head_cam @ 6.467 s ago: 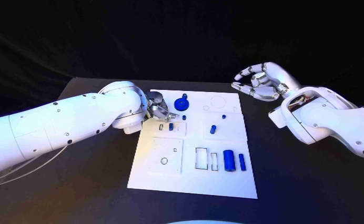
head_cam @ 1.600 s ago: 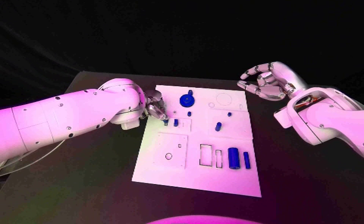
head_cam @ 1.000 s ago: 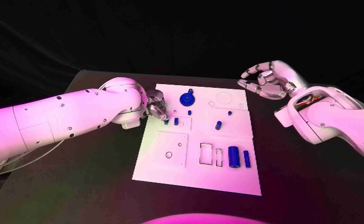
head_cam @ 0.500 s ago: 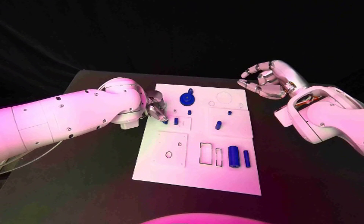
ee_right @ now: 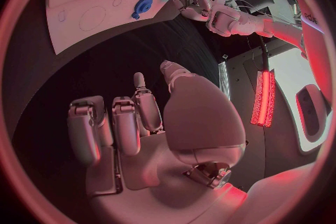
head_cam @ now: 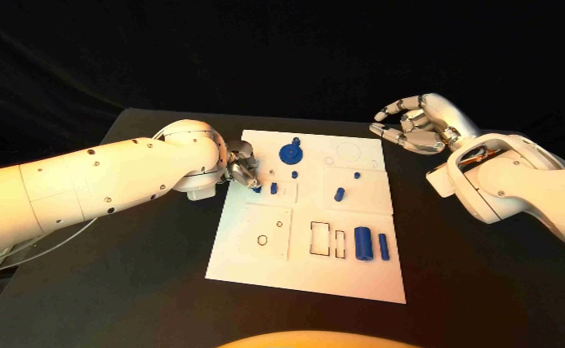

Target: Assemble the parts on the task board

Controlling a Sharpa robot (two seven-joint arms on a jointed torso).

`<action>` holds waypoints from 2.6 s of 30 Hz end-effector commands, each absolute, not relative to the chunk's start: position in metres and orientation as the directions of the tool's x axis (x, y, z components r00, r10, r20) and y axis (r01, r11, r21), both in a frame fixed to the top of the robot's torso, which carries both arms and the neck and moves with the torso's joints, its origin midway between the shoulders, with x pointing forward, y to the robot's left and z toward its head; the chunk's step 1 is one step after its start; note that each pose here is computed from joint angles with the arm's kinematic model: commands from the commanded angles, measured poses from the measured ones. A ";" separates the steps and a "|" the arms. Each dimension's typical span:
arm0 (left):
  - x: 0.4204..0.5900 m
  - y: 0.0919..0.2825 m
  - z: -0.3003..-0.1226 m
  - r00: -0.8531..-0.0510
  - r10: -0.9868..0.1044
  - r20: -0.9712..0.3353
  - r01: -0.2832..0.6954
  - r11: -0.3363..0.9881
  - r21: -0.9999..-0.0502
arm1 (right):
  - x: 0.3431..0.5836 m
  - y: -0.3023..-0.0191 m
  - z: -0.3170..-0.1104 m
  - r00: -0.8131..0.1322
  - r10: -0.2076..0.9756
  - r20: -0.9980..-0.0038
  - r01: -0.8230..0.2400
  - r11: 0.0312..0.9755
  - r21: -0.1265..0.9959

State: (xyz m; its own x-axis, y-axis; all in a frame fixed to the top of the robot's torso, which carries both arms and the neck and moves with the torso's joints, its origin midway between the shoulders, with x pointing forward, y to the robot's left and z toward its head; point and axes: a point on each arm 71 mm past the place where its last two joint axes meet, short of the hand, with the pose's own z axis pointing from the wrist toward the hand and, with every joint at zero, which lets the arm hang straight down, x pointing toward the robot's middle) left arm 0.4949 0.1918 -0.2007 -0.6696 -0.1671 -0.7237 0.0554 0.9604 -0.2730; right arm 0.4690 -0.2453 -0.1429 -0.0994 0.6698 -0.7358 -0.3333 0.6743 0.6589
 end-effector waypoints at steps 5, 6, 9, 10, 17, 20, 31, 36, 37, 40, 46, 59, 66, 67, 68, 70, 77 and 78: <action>0.492 0.193 -0.206 -0.699 -0.128 -0.703 0.056 0.971 -0.233 | 0.468 -0.244 -0.143 -0.107 0.666 -0.738 -0.343 0.673 0.656; 0.492 0.193 -0.206 -0.700 -0.128 -0.703 0.056 0.971 -0.232 | 0.468 -0.245 -0.143 -0.107 0.666 -0.738 -0.342 0.673 0.656; 0.492 0.193 -0.206 -0.700 -0.127 -0.703 0.054 0.972 -0.229 | 0.468 -0.245 -0.143 -0.106 0.666 -0.738 -0.342 0.673 0.656; 0.492 0.193 -0.206 -0.700 -0.126 -0.702 0.054 0.972 -0.228 | 0.468 -0.245 -0.143 -0.106 0.666 -0.738 -0.342 0.673 0.656; 0.492 0.191 -0.206 -0.699 -0.127 -0.703 0.052 0.972 -0.227 | 0.468 -0.245 -0.143 -0.106 0.666 -0.738 -0.342 0.673 0.656; 0.493 0.191 -0.206 -0.697 -0.131 -0.705 0.050 0.972 -0.230 | 0.468 -0.245 -0.143 -0.106 0.666 -0.738 -0.343 0.673 0.656; 0.495 0.187 -0.206 -0.692 -0.140 -0.708 0.045 0.971 -0.236 | 0.468 -0.245 -0.143 -0.106 0.666 -0.738 -0.343 0.672 0.656; 0.495 0.187 -0.206 -0.695 -0.142 -0.705 0.042 0.971 -0.237 | 0.468 -0.245 -0.143 -0.106 0.666 -0.738 -0.343 0.672 0.656; 0.495 0.187 -0.206 -0.695 -0.142 -0.705 0.041 0.971 -0.237 | 0.468 -0.245 -0.143 -0.106 0.666 -0.738 -0.342 0.673 0.656; 0.495 0.187 -0.206 -0.696 -0.143 -0.703 0.038 0.971 -0.235 | 0.468 -0.245 -0.143 -0.106 0.666 -0.738 -0.342 0.673 0.656; 0.496 0.189 -0.207 -0.699 -0.142 -0.701 0.033 0.972 -0.231 | 0.468 -0.245 -0.143 -0.105 0.666 -0.738 -0.342 0.673 0.656; 0.498 0.191 -0.208 -0.700 -0.139 -0.701 0.027 0.975 -0.220 | 0.468 -0.245 -0.143 -0.104 0.667 -0.737 -0.343 0.672 0.656; 0.499 0.193 -0.208 -0.699 -0.140 -0.701 0.021 0.976 -0.216 | 0.468 -0.246 -0.143 -0.104 0.668 -0.737 -0.343 0.672 0.657; 0.500 0.194 -0.208 -0.699 -0.140 -0.701 0.021 0.976 -0.216 | 0.468 -0.246 -0.143 -0.103 0.668 -0.737 -0.343 0.672 0.657; 0.500 0.194 -0.208 -0.699 -0.141 -0.702 0.020 0.976 -0.215 | 0.468 -0.246 -0.143 -0.103 0.668 -0.737 -0.343 0.672 0.657; 0.500 0.194 -0.208 -0.698 -0.141 -0.702 0.019 0.976 -0.215 | 0.468 -0.246 -0.143 -0.103 0.668 -0.737 -0.342 0.672 0.657; 0.500 0.195 -0.208 -0.693 -0.147 -0.706 0.014 0.976 -0.218 | 0.468 -0.246 -0.143 -0.102 0.668 -0.737 -0.342 0.673 0.656; 0.500 0.195 -0.208 -0.691 -0.150 -0.707 0.013 0.975 -0.220 | 0.468 -0.246 -0.143 -0.102 0.668 -0.737 -0.342 0.673 0.656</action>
